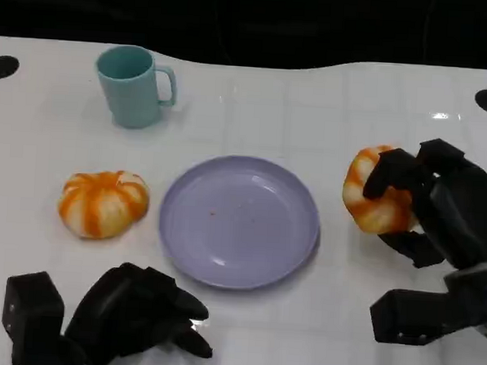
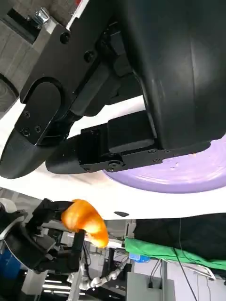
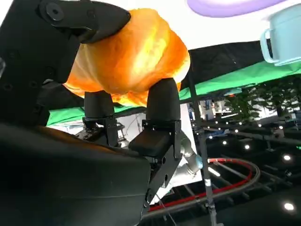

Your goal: Grasp the bread from the table and place it into the plate.

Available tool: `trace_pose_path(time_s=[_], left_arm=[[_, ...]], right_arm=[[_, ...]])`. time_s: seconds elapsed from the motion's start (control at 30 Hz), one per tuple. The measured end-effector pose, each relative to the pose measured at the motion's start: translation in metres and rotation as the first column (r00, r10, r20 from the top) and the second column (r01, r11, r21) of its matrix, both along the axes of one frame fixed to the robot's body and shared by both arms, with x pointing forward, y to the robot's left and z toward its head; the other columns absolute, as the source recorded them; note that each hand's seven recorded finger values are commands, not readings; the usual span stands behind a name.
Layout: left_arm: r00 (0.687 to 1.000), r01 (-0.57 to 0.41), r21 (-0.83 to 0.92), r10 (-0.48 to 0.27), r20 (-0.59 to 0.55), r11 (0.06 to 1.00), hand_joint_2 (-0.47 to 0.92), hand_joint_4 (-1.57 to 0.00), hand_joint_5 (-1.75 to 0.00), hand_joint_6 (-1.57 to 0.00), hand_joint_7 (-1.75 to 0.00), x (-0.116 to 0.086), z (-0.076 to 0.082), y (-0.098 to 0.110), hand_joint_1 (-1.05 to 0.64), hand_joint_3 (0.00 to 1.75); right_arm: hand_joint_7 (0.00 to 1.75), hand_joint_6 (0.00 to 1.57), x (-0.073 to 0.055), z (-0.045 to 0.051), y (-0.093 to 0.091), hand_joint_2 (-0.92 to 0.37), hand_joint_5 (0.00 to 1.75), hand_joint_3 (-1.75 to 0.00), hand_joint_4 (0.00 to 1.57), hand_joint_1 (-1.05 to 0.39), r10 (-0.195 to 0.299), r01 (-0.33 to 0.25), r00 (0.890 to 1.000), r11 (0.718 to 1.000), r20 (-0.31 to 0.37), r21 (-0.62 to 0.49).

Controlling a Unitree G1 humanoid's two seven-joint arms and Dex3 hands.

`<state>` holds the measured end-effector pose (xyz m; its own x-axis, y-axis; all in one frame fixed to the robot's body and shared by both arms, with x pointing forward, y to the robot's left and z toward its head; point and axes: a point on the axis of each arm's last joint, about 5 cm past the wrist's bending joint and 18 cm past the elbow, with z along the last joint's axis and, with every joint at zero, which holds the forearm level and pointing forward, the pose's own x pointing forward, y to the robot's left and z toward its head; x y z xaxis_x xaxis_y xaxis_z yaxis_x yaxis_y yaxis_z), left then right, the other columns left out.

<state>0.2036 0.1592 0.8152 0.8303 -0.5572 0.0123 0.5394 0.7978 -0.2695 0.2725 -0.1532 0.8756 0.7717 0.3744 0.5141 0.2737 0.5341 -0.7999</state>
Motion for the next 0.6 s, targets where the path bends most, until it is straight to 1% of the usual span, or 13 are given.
trace_pose_path(time_s=[0.13,0.27,0.4,0.6], left_arm=[[1.0,0.0,0.0,0.0,0.001,1.0,0.76,-1.57,-0.24,-1.57,-0.03,0.0,0.0,0.0,-1.05,0.0],[1.0,-0.002,-0.001,0.002,-0.002,1.0,0.76,-1.57,-0.24,-1.57,-0.03,0.0,0.0,0.0,-1.05,0.0],[1.0,-0.002,0.001,0.002,-0.005,1.0,0.77,-1.57,-0.24,-1.57,-0.03,-0.001,-0.001,0.001,-1.05,0.01],[1.0,-0.002,0.005,0.002,-0.003,1.0,0.77,-1.57,-0.25,-1.57,-0.03,-0.001,-0.001,0.001,-1.05,0.0]], right_arm=[[1.75,0.78,0.002,0.0066,0.006,-0.18,1.75,-1.53,1.02,-0.11,0.055,-0.054,0.998,0.998,-0.018,0.009],[1.75,0.78,0.008,0.0188,0.022,-0.18,1.75,-1.55,1.02,-0.13,0.118,-0.117,0.993,0.993,-0.013,0.026],[1.73,0.79,0.011,0.0269,0.039,-0.17,1.75,-1.53,1.02,-0.14,0.18,-0.179,0.984,0.983,-0.017,0.031],[1.72,0.79,0.01,0.0304,0.062,-0.19,1.75,-1.52,1.01,-0.16,0.256,-0.255,0.966,0.966,-0.036,0.031]])
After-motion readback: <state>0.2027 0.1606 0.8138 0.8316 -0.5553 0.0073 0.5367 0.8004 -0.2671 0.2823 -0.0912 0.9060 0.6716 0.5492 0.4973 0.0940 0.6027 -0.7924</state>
